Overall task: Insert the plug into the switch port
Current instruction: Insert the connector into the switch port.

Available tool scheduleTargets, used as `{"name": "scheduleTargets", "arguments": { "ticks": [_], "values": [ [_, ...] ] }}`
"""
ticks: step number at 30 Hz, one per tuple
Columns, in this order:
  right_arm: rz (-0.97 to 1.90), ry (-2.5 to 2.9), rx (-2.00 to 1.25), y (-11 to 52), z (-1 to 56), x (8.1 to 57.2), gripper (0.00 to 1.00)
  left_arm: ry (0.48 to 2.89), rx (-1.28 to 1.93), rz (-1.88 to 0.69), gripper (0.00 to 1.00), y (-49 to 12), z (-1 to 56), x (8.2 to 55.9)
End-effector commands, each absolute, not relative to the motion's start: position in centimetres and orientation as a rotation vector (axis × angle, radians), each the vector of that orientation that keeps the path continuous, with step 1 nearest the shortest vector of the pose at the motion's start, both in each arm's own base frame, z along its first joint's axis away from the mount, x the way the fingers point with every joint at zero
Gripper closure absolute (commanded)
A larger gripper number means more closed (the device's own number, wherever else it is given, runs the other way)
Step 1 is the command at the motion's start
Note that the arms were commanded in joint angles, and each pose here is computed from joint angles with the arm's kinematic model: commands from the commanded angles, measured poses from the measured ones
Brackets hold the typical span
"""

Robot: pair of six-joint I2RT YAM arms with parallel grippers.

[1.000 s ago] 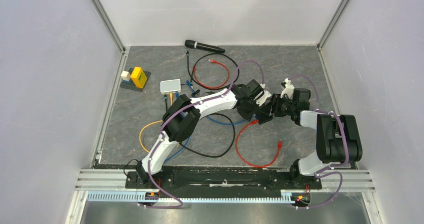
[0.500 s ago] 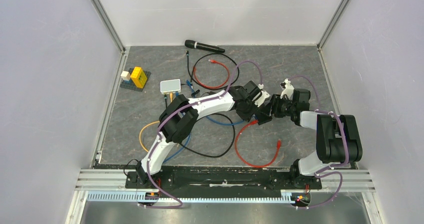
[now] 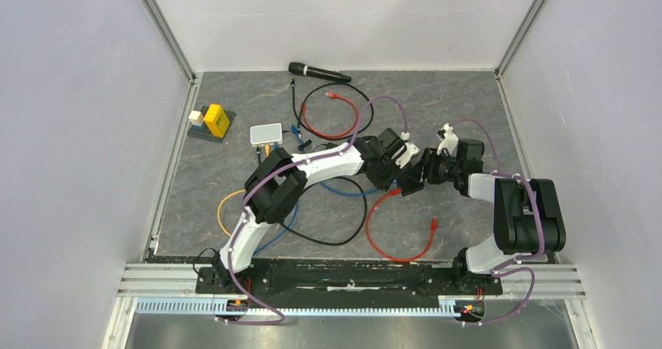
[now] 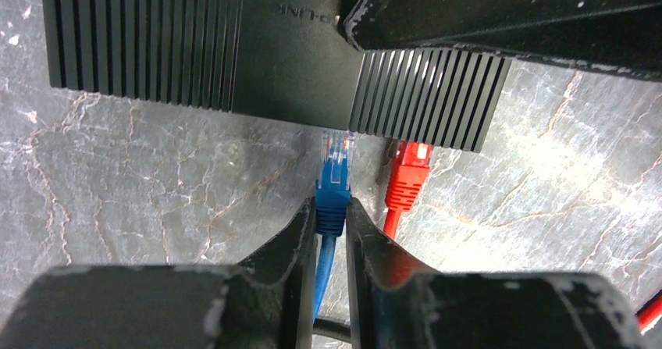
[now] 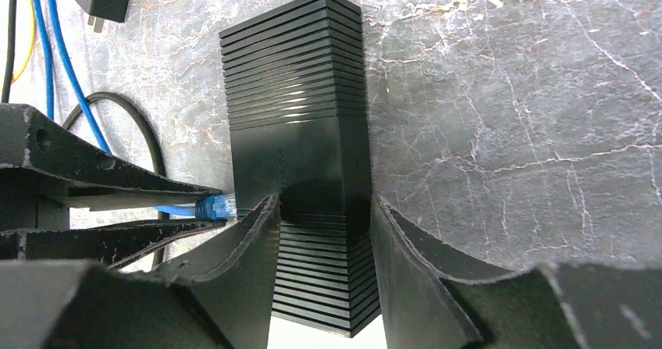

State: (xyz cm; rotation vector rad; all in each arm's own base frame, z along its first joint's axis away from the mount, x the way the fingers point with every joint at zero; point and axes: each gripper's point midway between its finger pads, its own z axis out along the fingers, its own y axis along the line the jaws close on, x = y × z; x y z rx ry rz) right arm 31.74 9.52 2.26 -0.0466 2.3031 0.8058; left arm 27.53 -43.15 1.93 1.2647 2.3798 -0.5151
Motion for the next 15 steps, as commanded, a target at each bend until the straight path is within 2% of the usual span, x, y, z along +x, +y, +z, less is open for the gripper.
{"name": "scheduleTargets", "arguments": {
  "ticks": [1, 15],
  "values": [
    [0.795, 2.453, -0.015, 9.4, -0.8, 28.4, 0.53, 2.408, 1.285, -0.437, 0.76, -41.3, 1.7, 26.9],
    [0.79, 2.453, -0.016, 9.2, -0.7, 28.5, 0.54, 2.3, 1.336, -0.504, 0.69, -41.8, 3.0, 26.7]
  ]
}}
